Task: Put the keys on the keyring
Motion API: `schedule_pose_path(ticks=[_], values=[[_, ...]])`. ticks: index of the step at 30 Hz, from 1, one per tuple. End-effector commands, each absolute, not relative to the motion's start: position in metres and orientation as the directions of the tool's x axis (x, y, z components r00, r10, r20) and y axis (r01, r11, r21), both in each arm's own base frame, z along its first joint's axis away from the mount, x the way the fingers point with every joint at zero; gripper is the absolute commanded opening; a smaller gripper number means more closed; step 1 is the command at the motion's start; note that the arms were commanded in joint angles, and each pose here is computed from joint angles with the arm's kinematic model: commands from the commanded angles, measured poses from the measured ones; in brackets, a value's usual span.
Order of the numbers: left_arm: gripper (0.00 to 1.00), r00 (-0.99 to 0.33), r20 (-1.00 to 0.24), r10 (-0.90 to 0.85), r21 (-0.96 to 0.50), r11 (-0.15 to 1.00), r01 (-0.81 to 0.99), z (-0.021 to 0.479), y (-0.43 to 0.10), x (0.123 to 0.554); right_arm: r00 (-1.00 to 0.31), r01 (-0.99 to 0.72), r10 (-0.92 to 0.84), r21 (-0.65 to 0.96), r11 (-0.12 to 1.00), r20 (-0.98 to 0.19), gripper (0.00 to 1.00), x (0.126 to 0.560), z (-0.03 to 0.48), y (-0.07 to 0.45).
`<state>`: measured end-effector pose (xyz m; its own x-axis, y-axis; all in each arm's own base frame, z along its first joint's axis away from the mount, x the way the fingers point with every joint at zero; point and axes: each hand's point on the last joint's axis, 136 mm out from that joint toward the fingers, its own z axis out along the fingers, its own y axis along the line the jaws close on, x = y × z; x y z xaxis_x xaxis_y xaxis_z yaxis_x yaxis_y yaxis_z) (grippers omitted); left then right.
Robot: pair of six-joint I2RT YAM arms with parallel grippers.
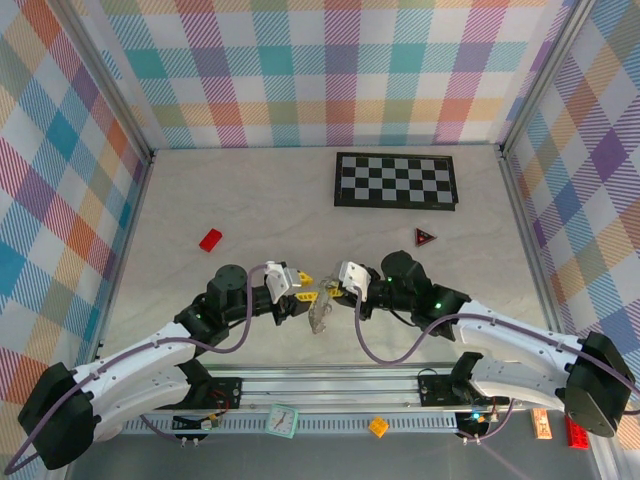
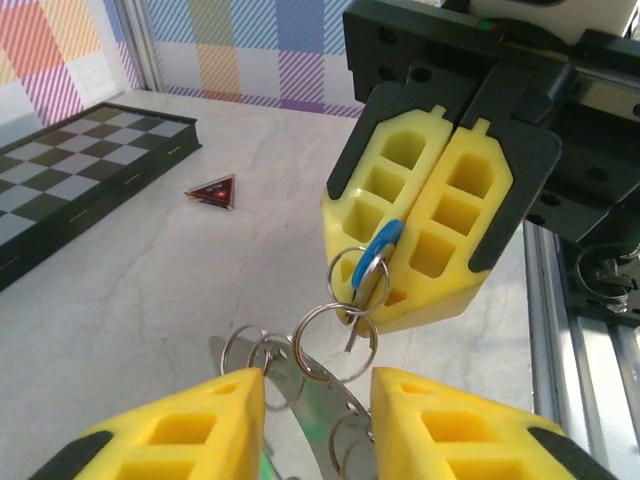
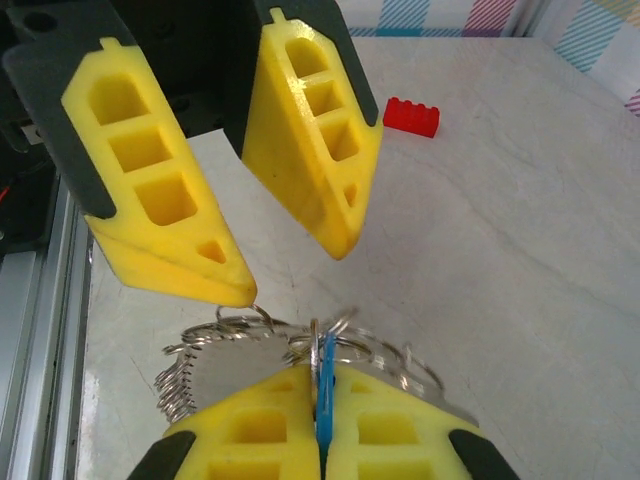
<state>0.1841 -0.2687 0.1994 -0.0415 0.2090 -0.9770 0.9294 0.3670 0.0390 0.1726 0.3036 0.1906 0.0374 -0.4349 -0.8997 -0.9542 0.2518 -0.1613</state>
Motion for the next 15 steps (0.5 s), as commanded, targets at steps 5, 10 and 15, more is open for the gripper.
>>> schedule_pose_path(ticks=[5,10,15], values=[[0.41,0.072,-0.993,0.089,0.112,0.633,0.766,0.245,-0.228,0.213,0.073,-0.952,-0.457,-0.198,0.232,-0.887,0.0,0.177,0.21,0.308],[0.47,0.083,-0.996,0.043,0.077,0.88,0.469,0.273,-0.161,0.236,0.07,-0.973,-0.426,-0.156,0.171,-0.902,0.0,0.177,0.222,0.333],[0.51,0.07,-0.998,-0.003,0.01,0.981,0.195,0.288,-0.098,0.237,0.125,-0.986,-0.362,-0.158,0.062,-0.924,0.0,0.178,0.241,0.386]])
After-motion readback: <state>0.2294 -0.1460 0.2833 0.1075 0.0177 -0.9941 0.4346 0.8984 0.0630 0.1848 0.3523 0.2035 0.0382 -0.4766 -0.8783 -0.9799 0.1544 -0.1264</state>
